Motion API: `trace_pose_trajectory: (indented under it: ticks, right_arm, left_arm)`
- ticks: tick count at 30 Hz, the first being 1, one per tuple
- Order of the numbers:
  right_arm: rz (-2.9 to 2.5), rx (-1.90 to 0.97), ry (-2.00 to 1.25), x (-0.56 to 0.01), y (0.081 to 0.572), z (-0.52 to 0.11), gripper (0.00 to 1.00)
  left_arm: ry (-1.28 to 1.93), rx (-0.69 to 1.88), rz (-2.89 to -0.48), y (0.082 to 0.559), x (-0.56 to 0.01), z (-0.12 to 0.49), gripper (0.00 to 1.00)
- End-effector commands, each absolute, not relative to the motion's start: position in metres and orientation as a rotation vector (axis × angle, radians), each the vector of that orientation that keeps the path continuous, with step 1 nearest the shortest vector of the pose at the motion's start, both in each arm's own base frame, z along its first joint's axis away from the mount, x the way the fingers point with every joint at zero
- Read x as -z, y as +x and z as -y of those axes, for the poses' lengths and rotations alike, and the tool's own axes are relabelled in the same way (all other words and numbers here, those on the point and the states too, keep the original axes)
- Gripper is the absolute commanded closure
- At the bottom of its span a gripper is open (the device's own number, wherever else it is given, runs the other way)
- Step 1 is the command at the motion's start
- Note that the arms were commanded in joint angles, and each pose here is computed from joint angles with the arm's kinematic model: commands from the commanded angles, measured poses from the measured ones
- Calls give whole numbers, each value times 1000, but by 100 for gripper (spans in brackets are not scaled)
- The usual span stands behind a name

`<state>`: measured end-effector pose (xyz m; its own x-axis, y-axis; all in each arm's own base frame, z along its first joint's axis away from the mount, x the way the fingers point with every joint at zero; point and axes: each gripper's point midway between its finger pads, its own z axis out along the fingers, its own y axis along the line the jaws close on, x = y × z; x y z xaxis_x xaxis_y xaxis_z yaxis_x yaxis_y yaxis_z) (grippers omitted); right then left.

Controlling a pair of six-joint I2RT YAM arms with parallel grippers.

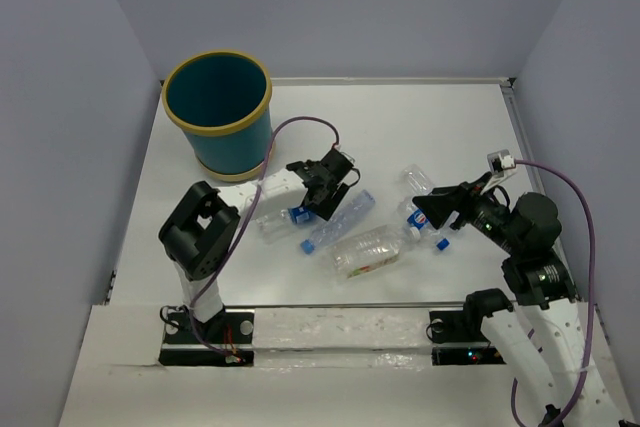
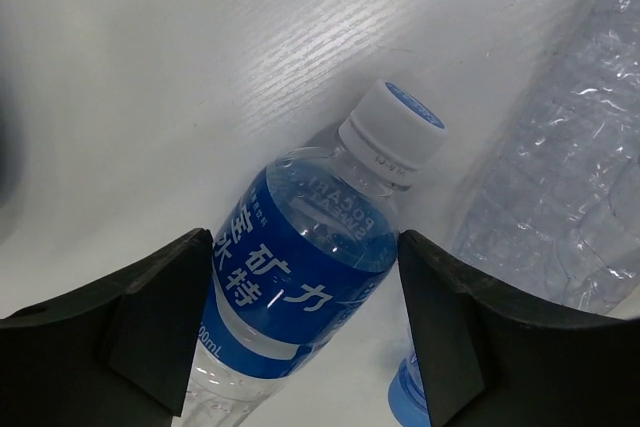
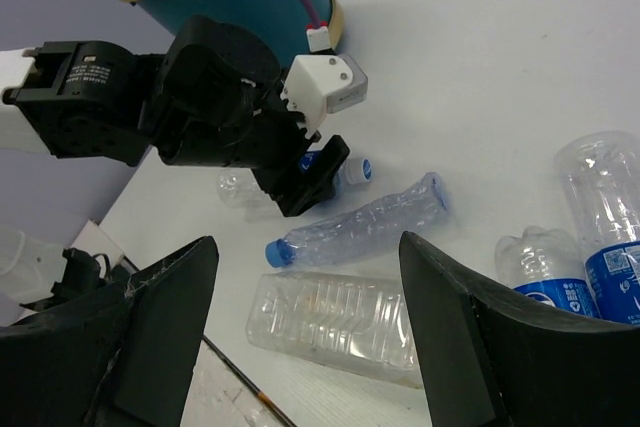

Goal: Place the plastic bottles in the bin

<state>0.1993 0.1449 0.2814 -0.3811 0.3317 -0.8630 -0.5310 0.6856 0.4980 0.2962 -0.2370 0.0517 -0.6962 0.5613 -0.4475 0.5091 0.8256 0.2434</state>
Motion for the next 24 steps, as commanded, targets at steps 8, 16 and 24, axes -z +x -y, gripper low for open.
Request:
trace_pose_trajectory:
  ticks: [8,16,24]
  right_arm:
    - [-1692,-947,-192,-290,199,-149,22]
    - [-1693,-951,-198,-289,198,-150,22]
    - [-1698,-953,-196,-287,200,-151,22]
  left_arm:
    - [791,-287,-2550,298,-24,211,11]
    - [773,-281,-2529,305,-29,211,40]
    - [559,-241,-2304,341,-137,219,53]
